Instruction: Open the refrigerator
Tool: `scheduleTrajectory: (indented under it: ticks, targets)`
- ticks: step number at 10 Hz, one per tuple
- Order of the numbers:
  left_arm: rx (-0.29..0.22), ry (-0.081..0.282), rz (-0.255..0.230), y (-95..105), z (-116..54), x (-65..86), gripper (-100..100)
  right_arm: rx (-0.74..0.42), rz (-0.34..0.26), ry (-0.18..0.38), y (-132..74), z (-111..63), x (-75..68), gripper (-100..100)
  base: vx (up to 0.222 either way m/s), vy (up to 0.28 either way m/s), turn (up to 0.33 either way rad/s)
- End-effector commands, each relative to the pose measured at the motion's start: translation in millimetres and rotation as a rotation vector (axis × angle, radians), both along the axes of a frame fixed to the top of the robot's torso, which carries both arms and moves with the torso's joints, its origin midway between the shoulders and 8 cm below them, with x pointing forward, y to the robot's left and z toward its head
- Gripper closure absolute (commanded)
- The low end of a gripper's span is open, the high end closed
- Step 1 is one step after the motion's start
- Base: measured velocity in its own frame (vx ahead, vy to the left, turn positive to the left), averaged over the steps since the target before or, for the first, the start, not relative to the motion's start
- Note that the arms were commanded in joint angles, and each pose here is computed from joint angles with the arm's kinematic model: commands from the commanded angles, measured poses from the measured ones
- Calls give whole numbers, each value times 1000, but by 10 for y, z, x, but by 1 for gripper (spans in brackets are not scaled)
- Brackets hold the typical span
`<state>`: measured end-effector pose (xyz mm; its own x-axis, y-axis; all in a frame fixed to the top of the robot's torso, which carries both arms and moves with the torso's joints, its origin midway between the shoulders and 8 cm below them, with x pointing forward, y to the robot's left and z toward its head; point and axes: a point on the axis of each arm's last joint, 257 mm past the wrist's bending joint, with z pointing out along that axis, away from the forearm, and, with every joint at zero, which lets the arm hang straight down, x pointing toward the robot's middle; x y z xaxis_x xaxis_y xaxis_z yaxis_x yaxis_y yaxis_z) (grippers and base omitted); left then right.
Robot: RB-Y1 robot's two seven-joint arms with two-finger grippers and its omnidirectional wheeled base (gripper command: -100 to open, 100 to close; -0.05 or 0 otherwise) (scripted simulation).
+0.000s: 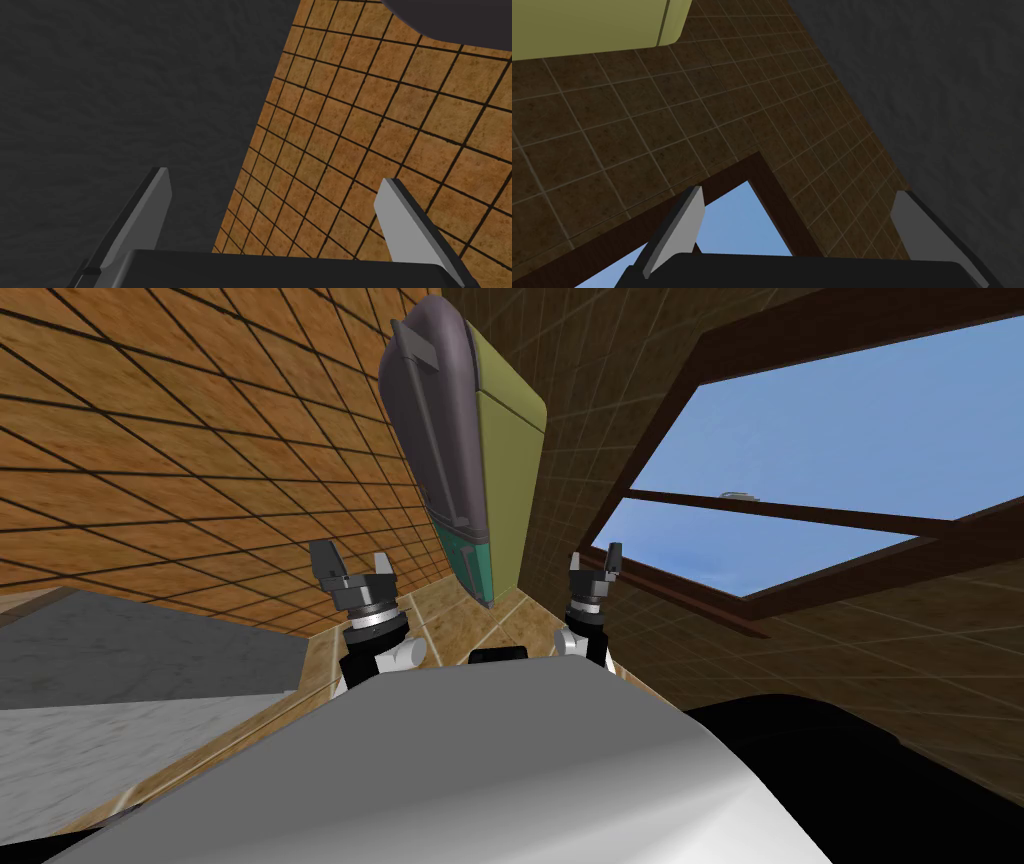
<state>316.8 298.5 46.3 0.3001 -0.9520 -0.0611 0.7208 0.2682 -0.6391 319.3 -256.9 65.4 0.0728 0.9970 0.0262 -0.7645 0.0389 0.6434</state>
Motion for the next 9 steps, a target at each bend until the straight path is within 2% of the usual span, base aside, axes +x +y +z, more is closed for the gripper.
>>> scheduleTrajectory:
  ticks: [1,9]
  targets:
    - [0,0,0,0,0,0,0,0,0,0,0,0,0,0,0,0,0]
    - [0,0,0,0,1,-1,0,0,0,0,0,1,-1,0,0,0,0]
